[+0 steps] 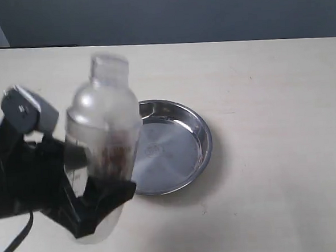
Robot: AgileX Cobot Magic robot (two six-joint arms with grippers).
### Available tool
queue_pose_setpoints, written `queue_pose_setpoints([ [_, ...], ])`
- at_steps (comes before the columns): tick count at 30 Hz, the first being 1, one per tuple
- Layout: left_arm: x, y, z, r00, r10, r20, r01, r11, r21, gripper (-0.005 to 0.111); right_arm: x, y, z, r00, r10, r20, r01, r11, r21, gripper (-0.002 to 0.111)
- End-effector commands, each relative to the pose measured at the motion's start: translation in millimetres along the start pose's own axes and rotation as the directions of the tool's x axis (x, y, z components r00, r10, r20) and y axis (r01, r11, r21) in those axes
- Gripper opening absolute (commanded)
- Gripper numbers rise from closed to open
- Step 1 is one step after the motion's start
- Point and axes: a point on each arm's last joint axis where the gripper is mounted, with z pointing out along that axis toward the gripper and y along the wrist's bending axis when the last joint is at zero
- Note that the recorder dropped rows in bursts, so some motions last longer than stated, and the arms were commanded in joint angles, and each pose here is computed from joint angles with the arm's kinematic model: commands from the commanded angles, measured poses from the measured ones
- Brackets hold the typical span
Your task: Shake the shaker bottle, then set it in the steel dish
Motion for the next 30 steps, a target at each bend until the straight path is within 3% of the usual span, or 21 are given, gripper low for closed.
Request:
queue_pose_setpoints([
  [1, -65.9, -17.8, -26.2, 0.958, 0.121, 0.26, -0.135, 0.99, 0.036, 0.0, -0.9, -0.1, -0.2, 1.0, 0.004, 0.016, -0.004, 1.0, 0.001, -0.001],
  [3, -108.3, -31.1, -59.2, 0.886, 0.203, 0.417, -0.22, 0.975, -0.006, 0.0, -0.9, -0.1, -0.2, 1.0, 0.004, 0.016, -0.004, 1.0, 0.001, -0.001],
  [5, -115.5, -38.8, -72.8, 0.863, 0.253, 0.437, -0.278, 0.96, -0.006, 0.0, -0.9, -0.1, -0.2, 1.0, 0.004, 0.016, -0.004, 1.0, 0.001, -0.001],
  [7, -88.5, -36.1, -55.2, 0.915, 0.224, 0.335, -0.263, 0.962, 0.072, 0.0, -0.9, -0.1, -0.2, 1.0, 0.004, 0.016, -0.004, 1.0, 0.001, -0.001],
  [9, -40.2, -20.5, -25.5, 0.969, 0.178, 0.172, -0.193, 0.978, 0.074, 0.0, -0.9, -0.1, -0.2, 1.0, 0.004, 0.016, -0.004, 1.0, 0.001, -0.001],
  [11, -9.2, -10.7, -10.5, 0.979, 0.175, 0.105, -0.18, 0.983, 0.042, 0.0, -0.9, -0.1, -0.2, 1.0, 0.004, 0.016, -0.004, 1.0, 0.001, -0.001],
  [12, -7.5, -12.6, -10.0, 0.972, 0.202, 0.122, -0.211, 0.976, 0.06, 0.0, -0.9, -0.1, -0.2, 1.0, 0.004, 0.016, -0.004, 1.0, 0.001, -0.001],
  [15, -48.2, -29.8, -30.8, 0.872, 0.337, 0.356, -0.383, 0.922, 0.065, 0.0, -0.7, -0.1, -0.2, 1.0, 0.004, 0.014, -0.004, 1.0, 0.002, -0.001],
  [17, -86.9, -43.5, -59.9, 0.766, 0.39, 0.512, -0.456, 0.89, 0.005, 0.0, -0.9, -0.1, -0.2, 1.0, 0.004, 0.016, -0.004, 1.0, 0.001, -0.001],
  [19, -99.5, -49.9, -75.2, 0.725, 0.418, 0.547, -0.487, 0.873, -0.022, 0.0, -0.9, -0.1, -0.2, 1.0, 0.004, 0.016, -0.004, 1.0, 0.001, -0.001],
  [22, -71.2, -42.4, -54.9, 0.832, 0.364, 0.418, -0.428, 0.901, 0.066, 0.0, -0.9, -0.1, -0.2, 1.0, 0.004, 0.016, -0.004, 1.0, 0.001, -0.001],
  [24, -28.3, -25.7, -24.2, 0.922, 0.289, 0.256, -0.322, 0.941, 0.098, 0.0, -0.9, -0.1, -0.2, 1.0, 0.004, 0.016, -0.004, 1.0, 0.001, -0.001],
  [26, -4.6, -17.3, -9.4, 0.962, 0.174, 0.211, -0.201, 0.973, 0.113, 0.0, -0.9, -0.1, -0.2, 1.0, 0.004, 0.016, -0.004, 1.0, 0.001, -0.001],
  [28, -17.9, -27.3, -14.3, 0.914, 0.159, 0.374, -0.243, 0.951, 0.189, 0.0, -0.9, -0.1, -0.2, 1.0, 0.004, 0.016, -0.004, 1.0, 0.001, -0.001],
  [30, -53.8, -40.3, -35.0, 0.771, 0.238, 0.591, -0.396, 0.906, 0.151, 0.0, -0.9, -0.1, -0.2, 1.0, 0.004, 0.016, -0.004, 1.0, 0.001, -0.001],
])
